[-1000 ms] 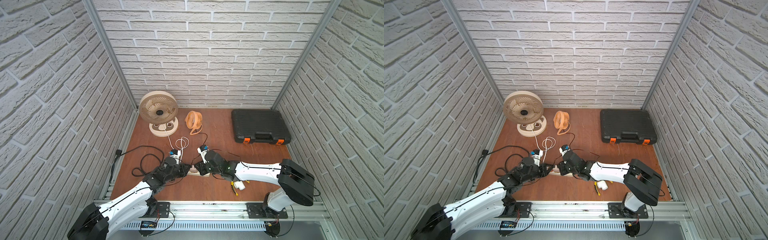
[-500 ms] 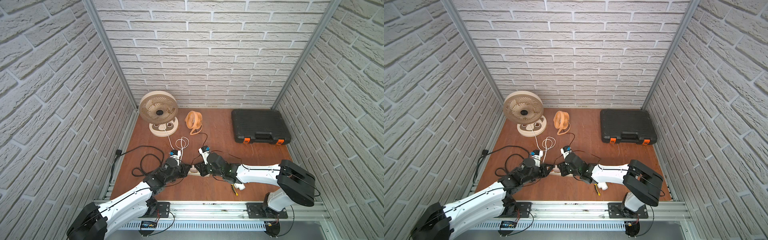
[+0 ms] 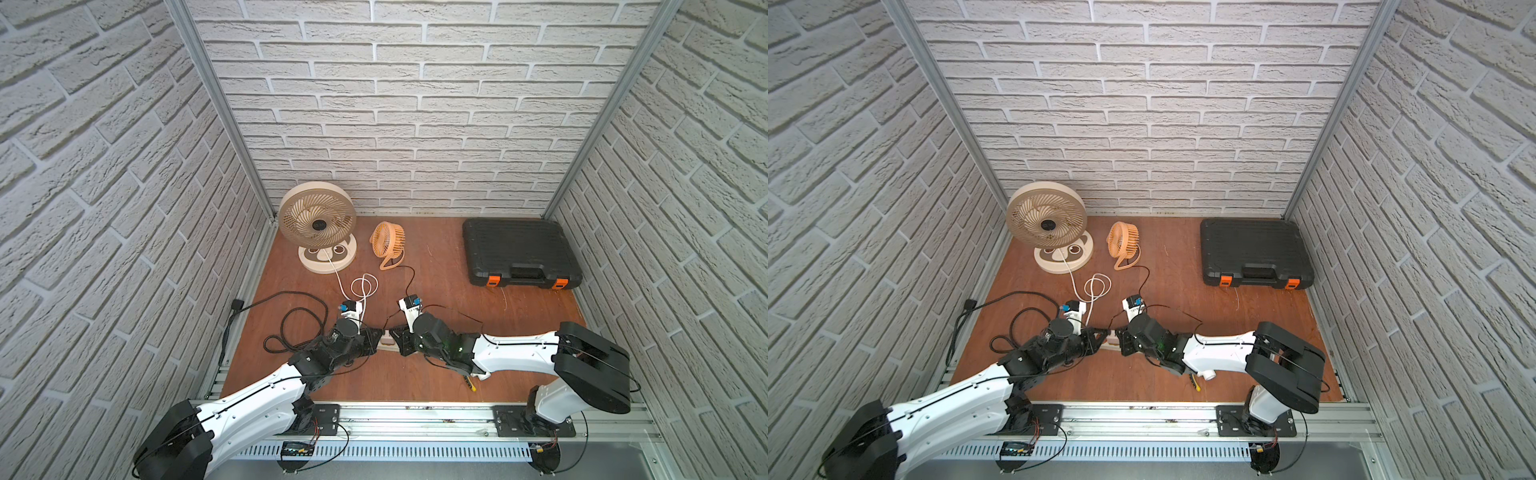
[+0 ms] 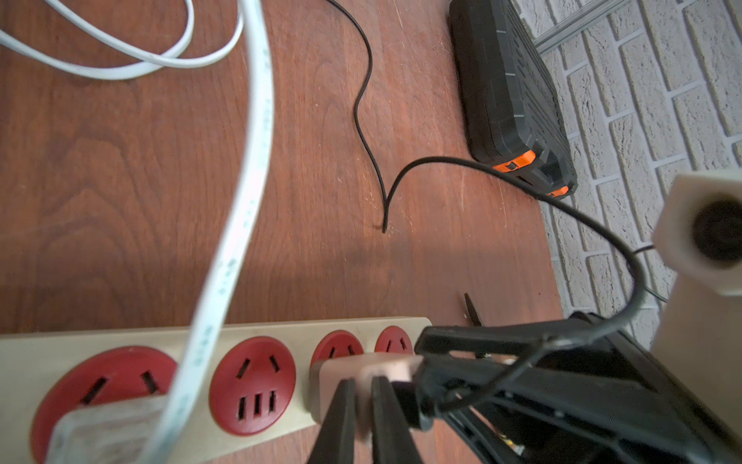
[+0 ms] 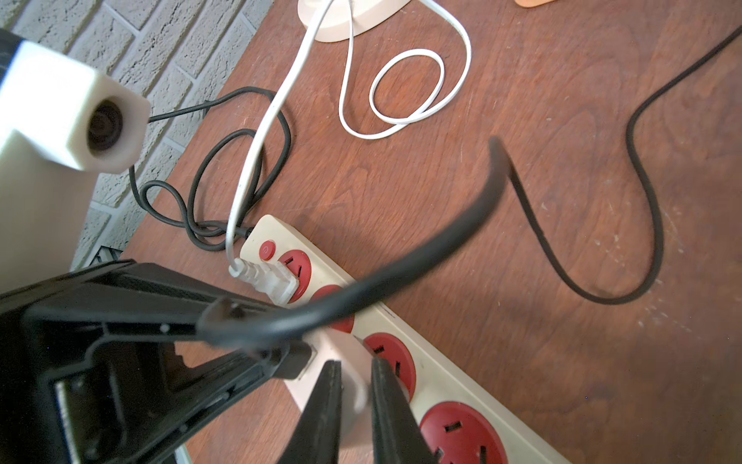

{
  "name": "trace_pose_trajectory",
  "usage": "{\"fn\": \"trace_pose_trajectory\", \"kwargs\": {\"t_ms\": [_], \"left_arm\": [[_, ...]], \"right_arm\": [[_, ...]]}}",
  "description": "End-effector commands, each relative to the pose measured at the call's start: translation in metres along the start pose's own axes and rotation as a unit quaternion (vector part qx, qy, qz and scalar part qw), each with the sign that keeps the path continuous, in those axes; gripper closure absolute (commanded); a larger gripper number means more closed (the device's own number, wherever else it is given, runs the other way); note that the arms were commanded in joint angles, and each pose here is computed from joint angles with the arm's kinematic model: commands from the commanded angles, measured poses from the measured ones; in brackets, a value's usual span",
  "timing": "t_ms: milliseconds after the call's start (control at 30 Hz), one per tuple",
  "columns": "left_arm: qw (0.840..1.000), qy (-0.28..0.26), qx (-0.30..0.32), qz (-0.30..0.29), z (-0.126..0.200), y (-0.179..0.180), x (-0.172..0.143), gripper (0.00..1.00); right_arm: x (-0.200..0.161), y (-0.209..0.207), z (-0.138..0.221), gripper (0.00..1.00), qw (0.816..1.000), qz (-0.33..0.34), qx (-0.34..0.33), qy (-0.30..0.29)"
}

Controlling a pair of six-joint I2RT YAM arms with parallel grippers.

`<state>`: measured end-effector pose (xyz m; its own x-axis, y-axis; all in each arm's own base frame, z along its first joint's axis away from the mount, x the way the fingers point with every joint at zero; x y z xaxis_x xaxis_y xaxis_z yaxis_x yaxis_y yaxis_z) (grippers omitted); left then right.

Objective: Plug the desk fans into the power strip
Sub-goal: Insert the plug into the socket.

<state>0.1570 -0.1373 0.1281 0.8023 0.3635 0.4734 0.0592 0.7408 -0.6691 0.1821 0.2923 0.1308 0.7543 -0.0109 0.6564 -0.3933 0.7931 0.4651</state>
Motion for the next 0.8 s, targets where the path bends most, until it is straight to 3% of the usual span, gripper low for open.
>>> {"fn": "trace_pose_trajectory", "kwargs": {"t_ms": [0, 200, 600, 767], "left_arm": [[0.994, 0.099, 0.035, -0.004, -0.002, 0.021, -0.034, 0.88], [0.994, 0.1, 0.036, -0.007, -0.002, 0.02, -0.035, 0.88], [0.993, 0.107, 0.046, -0.006, -0.006, 0.024, -0.04, 0.89], [0.993, 0.111, 0.045, -0.008, -0.008, 0.023, -0.042, 0.89]], "right_arm": [[-0.083, -0.029, 0.003, 0.77, 0.975, 0.066, -0.061, 0.205], [-0.084, -0.026, 0.005, 0.74, 0.974, 0.075, -0.058, 0.207], [-0.116, -0.046, 0.002, 0.86, 0.966, 0.051, -0.074, 0.243], [-0.129, -0.045, 0.008, 0.86, 0.963, 0.067, -0.077, 0.248]]}}
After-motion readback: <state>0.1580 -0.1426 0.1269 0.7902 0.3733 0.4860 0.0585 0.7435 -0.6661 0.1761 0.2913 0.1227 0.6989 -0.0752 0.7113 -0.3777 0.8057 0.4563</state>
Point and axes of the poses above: each gripper's point midway between its finger pads, its own z axis back along the fingers, its own y axis along the line the jaws close on, x = y × z, the point moved 9 cm from there along z, back along the fingers, and after that the axes turned 1 degree about -z, right-handed, at the moved point
